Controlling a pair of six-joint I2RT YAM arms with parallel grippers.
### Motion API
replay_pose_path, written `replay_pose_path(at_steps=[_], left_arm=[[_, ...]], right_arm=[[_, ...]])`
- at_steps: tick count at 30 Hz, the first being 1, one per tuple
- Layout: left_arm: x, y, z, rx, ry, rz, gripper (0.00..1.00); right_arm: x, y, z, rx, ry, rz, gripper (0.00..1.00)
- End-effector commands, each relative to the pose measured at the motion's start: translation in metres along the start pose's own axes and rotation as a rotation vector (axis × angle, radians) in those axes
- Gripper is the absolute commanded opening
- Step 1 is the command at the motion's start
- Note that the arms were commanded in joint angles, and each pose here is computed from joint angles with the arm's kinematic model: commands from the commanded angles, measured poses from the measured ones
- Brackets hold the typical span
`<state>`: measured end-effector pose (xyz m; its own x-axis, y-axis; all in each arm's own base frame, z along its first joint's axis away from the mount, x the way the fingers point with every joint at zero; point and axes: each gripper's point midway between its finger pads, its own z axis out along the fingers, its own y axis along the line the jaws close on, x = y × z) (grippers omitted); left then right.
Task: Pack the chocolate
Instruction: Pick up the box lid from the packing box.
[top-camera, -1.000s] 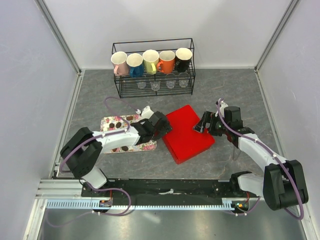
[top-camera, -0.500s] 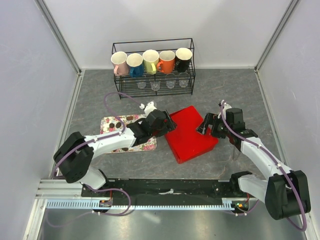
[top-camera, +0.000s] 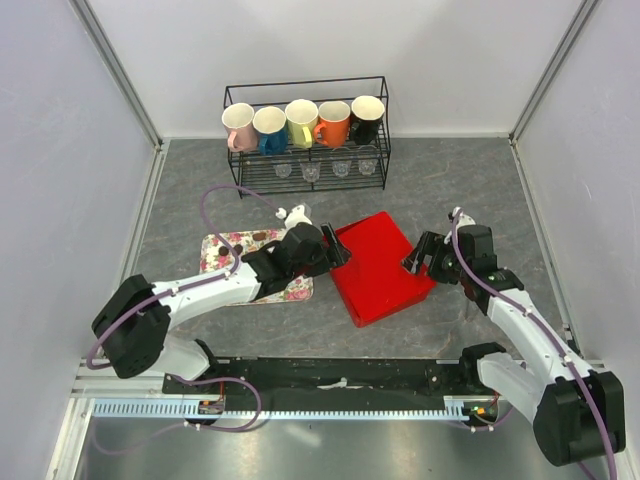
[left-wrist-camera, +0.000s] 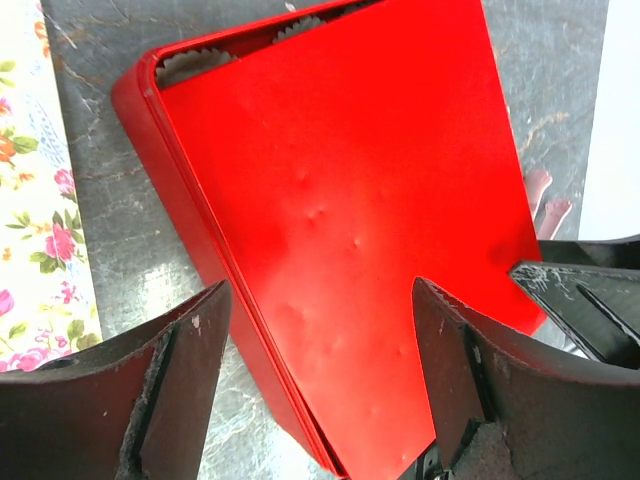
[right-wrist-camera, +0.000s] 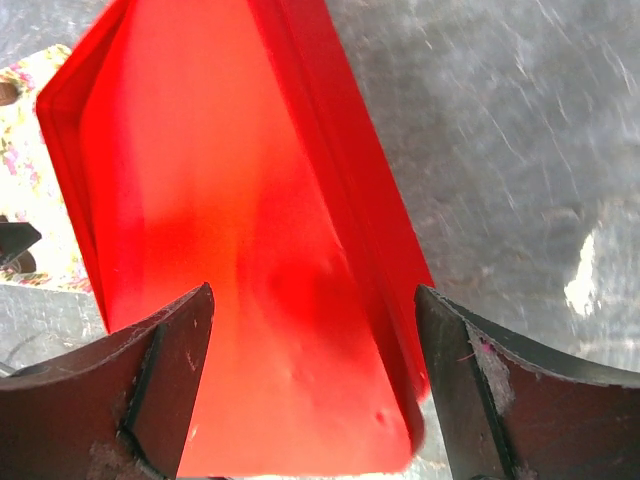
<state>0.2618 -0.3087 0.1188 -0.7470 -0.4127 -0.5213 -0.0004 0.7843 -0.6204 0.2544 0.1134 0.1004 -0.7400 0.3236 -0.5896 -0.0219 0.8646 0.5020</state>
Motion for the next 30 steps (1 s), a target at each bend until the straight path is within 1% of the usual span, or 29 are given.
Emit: replay_pose_path(at_steps=[1,5,8,11,13,18,20,26,30], left_arm=[[0.003,-0.005,-0.004,0.029,0.017,0.055,0.80],[0.009,-0.001,0.011,-0.004,0.042,0.067,0.80],[0.008,0.002,0.020,-0.025,0.062,0.042,0.80],[0.005,0.005,0.029,-0.041,0.063,0.038,0.80],[0.003,0.010,0.034,-0.061,0.068,0.047,0.79],[-0.008,0.015,0.041,-0.097,0.065,0.071,0.75],[-0.011,0.018,0.044,-0.106,0.065,0.080,0.74],[-0.018,0.032,0.054,-0.136,0.077,0.109,0.71],[-0.025,0.040,0.061,-0.156,0.081,0.122,0.70]], right_arm=[[0.006,-0.014,-0.006,0.048,-0.016,0.080,0.90],[0.005,-0.019,-0.019,0.042,-0.032,0.108,0.89],[0.010,-0.019,-0.022,0.025,-0.007,0.119,0.87],[0.016,-0.014,-0.024,-0.005,0.008,0.135,0.81],[0.021,-0.012,-0.024,-0.022,0.021,0.148,0.80],[0.020,-0.008,-0.026,-0.046,0.020,0.164,0.72],[0.021,-0.007,-0.026,-0.053,0.022,0.170,0.71],[0.025,-0.002,-0.027,-0.098,0.032,0.199,0.61],[0.030,-0.001,-0.027,-0.118,0.038,0.216,0.58]])
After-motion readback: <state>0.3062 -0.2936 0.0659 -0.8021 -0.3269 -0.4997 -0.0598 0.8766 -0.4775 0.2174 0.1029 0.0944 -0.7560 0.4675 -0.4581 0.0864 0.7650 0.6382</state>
